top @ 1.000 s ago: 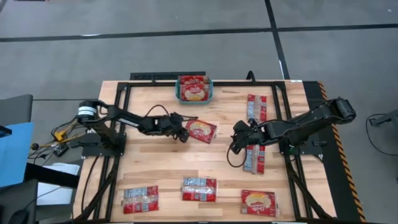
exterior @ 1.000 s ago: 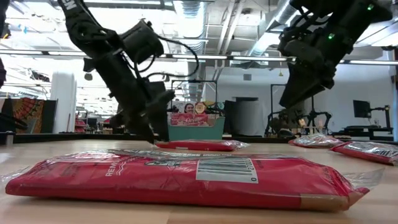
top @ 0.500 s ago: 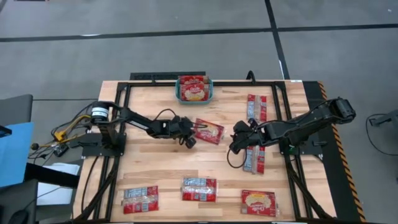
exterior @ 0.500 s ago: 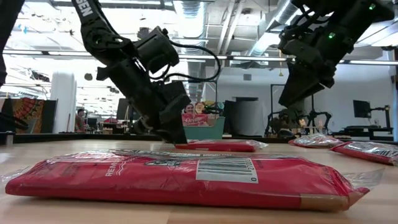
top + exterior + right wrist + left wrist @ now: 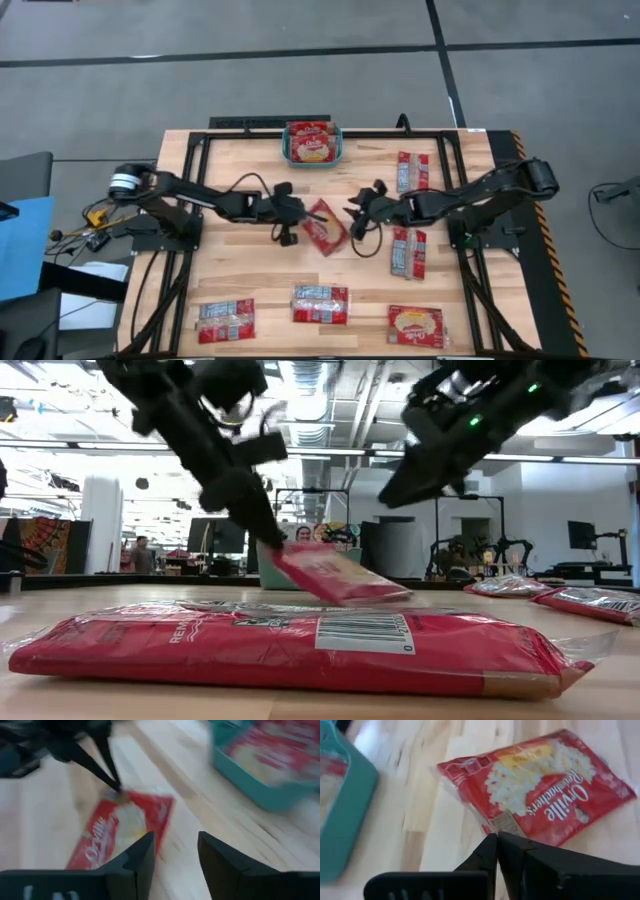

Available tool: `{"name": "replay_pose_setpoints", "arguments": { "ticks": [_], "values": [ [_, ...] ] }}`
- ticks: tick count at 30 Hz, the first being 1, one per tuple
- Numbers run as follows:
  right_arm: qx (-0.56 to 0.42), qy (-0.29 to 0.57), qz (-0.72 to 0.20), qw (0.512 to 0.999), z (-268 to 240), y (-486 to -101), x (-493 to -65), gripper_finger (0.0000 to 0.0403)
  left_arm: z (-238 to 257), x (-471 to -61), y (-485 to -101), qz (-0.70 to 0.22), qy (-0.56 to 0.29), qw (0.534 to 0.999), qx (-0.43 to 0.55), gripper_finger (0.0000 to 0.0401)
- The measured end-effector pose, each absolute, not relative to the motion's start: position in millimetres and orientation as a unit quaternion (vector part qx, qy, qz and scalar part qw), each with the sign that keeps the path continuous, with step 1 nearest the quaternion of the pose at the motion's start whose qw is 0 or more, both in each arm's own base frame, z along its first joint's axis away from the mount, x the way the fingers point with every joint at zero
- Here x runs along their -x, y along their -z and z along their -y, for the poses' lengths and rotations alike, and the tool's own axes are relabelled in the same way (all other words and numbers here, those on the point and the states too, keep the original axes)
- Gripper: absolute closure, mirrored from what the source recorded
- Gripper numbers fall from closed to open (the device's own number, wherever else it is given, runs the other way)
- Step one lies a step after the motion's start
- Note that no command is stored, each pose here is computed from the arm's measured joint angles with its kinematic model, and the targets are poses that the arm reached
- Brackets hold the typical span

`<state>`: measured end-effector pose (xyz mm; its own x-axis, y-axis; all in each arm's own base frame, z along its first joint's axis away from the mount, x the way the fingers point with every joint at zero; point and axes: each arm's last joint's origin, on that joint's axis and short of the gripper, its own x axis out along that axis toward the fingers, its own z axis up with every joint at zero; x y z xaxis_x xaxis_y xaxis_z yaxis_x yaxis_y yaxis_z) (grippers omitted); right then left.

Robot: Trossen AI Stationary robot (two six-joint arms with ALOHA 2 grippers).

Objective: Sort popcorn bags into baskets
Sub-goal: Put the red popcorn bag into the green basket

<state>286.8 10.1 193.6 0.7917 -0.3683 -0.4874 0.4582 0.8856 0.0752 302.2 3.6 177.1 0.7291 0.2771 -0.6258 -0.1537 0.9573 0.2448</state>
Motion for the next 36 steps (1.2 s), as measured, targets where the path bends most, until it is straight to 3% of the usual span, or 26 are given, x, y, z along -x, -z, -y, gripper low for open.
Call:
{"name": "replay_pose_setpoints", "arguments": {
  "ticks": [5,9,15,24,28,36],
  "values": [
    [-0.113,0.12,-0.186,0.969,4,-182,-314,0.0174,0,-289,-200,-0.341,-0.091,0.923,-0.151,0.0401],
    [-0.112,0.115,-0.185,0.969,16,-171,-334,0.0146,3,-284,-211,-0.327,-0.077,0.924,-0.185,0.0401],
    [-0.109,0.111,-0.201,0.967,25,-158,-358,0.0143,9,-282,-216,-0.317,-0.056,0.92,-0.223,0.0401],
    [-0.111,0.078,-0.211,0.968,16,-161,-359,0.0147,22,-279,-215,-0.329,-0.058,0.898,-0.287,0.0401],
    [-0.12,0.05,-0.223,0.966,9,-158,-359,0.0189,24,-280,-216,-0.323,-0.063,0.898,-0.291,0.0401],
    [-0.134,0.035,-0.223,0.965,5,-159,-359,0.0342,24,-281,-219,-0.313,-0.068,0.891,-0.321,0.0401]
  ]
}}
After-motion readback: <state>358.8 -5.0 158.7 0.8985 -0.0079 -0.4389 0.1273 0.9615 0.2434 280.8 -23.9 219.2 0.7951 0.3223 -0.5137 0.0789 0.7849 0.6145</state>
